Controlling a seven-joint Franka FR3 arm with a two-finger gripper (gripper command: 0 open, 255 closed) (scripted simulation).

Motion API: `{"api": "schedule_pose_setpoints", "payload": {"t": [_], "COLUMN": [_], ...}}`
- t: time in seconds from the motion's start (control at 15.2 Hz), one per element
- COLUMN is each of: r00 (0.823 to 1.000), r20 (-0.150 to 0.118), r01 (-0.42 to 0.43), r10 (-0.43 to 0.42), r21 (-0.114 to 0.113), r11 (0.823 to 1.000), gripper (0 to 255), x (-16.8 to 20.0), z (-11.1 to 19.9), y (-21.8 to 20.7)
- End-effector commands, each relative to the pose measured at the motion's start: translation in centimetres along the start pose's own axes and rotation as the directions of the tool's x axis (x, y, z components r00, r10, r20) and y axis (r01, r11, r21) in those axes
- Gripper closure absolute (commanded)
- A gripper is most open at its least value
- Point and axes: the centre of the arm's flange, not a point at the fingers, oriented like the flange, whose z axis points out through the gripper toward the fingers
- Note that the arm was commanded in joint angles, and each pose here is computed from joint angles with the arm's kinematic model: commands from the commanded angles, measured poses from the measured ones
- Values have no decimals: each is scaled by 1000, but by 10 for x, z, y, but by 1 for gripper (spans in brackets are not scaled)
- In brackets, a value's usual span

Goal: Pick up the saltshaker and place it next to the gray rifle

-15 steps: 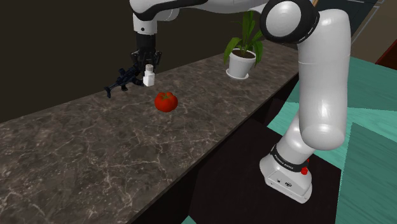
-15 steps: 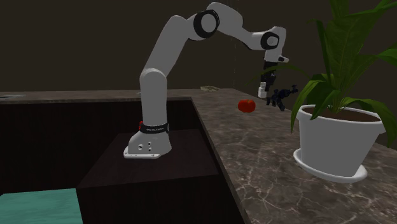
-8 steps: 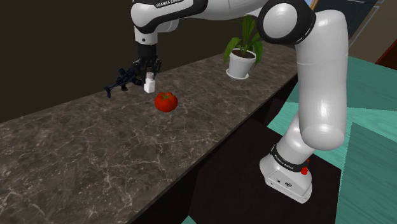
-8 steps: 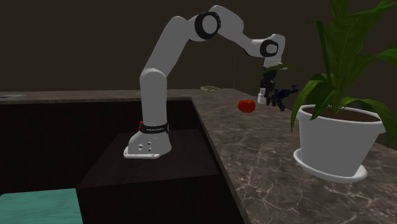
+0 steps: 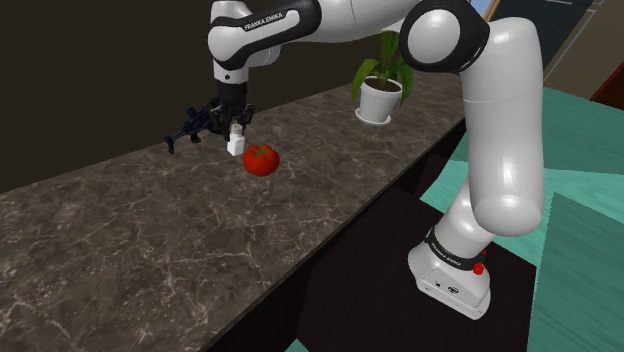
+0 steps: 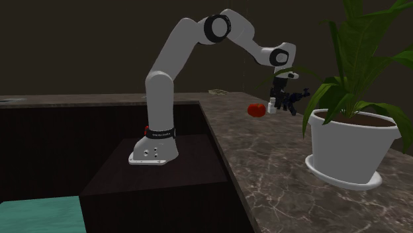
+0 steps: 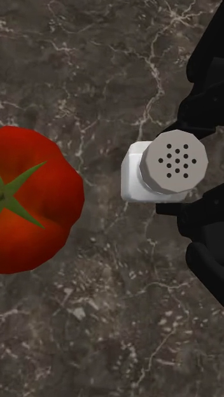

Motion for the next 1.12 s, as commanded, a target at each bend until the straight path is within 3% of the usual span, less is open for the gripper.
{"api": "schedule_pose_setpoints", "payload": {"t": [0.0, 0.26, 0.33, 0.66, 0.92, 1.06], "r00": [1000, 1000, 1000, 1000, 1000, 1000], "r20": [-1, -1, -1, -1, -1, -1], "r01": [0, 0, 0, 0, 0, 0], "r10": [0, 0, 0, 0, 0, 0], "r21": [0, 0, 0, 0, 0, 0], "r11": [1000, 1000, 1000, 1000, 1000, 1000], "gripper": [255, 255, 0, 0, 0, 0], "x": [0, 0, 0, 0, 0, 0], "z": [1, 1, 1, 1, -49, -49], "y": [0, 0, 0, 0, 0, 0]}}
